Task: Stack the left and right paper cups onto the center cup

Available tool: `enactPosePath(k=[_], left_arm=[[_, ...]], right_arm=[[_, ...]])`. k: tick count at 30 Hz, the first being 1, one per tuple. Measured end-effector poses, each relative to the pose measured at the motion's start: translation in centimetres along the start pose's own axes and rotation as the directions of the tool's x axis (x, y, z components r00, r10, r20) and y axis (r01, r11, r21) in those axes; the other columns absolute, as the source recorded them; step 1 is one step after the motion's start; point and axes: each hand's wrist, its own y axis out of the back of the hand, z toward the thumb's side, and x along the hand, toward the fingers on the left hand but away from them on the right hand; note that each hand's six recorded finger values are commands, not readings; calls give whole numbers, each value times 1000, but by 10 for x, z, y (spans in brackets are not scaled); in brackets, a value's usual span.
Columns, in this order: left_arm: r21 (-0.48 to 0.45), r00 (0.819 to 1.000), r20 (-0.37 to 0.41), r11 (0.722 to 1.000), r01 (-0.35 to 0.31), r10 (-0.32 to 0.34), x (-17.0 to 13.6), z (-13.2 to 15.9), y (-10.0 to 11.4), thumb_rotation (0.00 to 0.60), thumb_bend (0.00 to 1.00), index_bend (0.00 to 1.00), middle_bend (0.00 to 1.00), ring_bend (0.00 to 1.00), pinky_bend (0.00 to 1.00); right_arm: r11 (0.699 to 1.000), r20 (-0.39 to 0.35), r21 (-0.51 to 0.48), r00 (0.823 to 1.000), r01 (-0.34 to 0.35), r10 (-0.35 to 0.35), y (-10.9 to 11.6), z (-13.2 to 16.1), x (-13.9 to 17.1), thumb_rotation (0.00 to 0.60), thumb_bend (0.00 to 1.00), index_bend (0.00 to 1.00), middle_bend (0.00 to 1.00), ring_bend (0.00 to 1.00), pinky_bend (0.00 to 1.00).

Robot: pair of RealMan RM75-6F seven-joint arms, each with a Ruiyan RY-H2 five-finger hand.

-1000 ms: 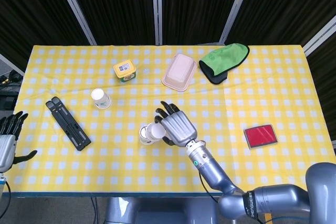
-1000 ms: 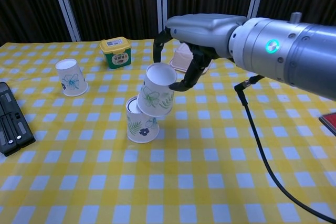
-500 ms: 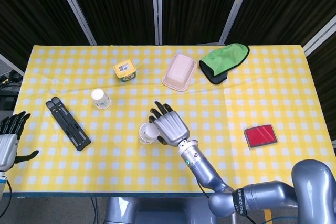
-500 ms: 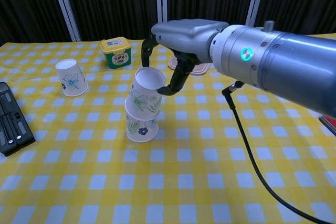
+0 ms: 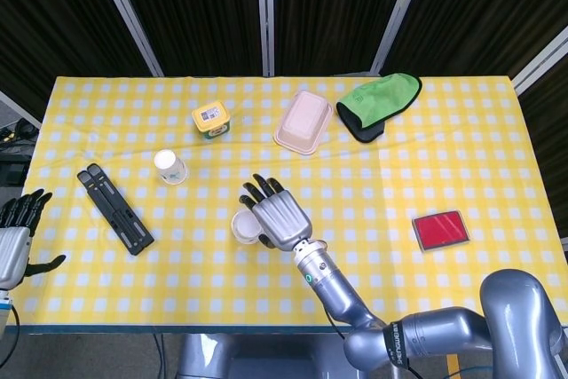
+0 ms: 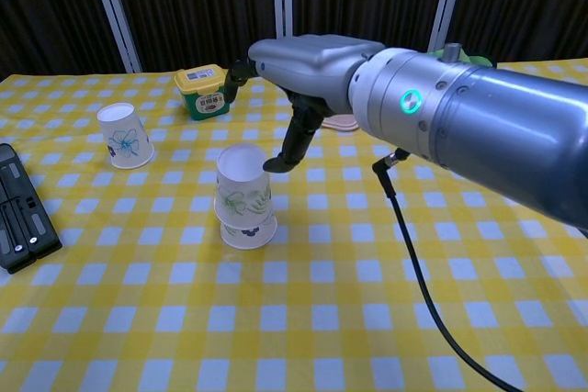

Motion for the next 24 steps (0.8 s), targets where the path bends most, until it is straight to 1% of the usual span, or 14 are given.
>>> enactPosePath(k=[6,9,12,15,18,21,24], left_arm=[[5,1000,2,1000,3,-3,0,1,-1,600,37,0,0,0,0],[7,1000,2,1000,1,-1,0,1,-1,600,36,0,0,0,0],[11,1000,1,1000,1,-1,0,1,-2,600,37,0,0,0,0],[21,1000,-2,1000,9,-9,0,1,-5,600,37,0,0,0,0],[27,1000,-3,1000,13,-13,1,4,-7,600,36,0,0,0,0],[26,1000,1,1000,16,-16,2,7,-9,600,36,0,0,0,0],[28,1000,2,999,21,-21,3,9,-10,600,36,0,0,0,0]], right_arm=[[1000,25,29,1000,11,-12,3,-12,7,600,116,199,61,16,125],[999,51,50,999,14,-17,3,-26,16,600,116,177,19,2,78],[997,88,69,996,21,-27,2,-47,30,600,115,127,0,0,21],[996,123,85,991,38,-48,-1,-72,49,600,116,68,0,0,0],[992,163,102,982,77,-93,-5,-106,76,600,117,36,0,0,0],[987,210,117,968,113,-136,-13,-146,106,600,116,11,0,0,0],[988,288,109,947,113,-140,-26,-188,144,600,116,5,0,0,0]])
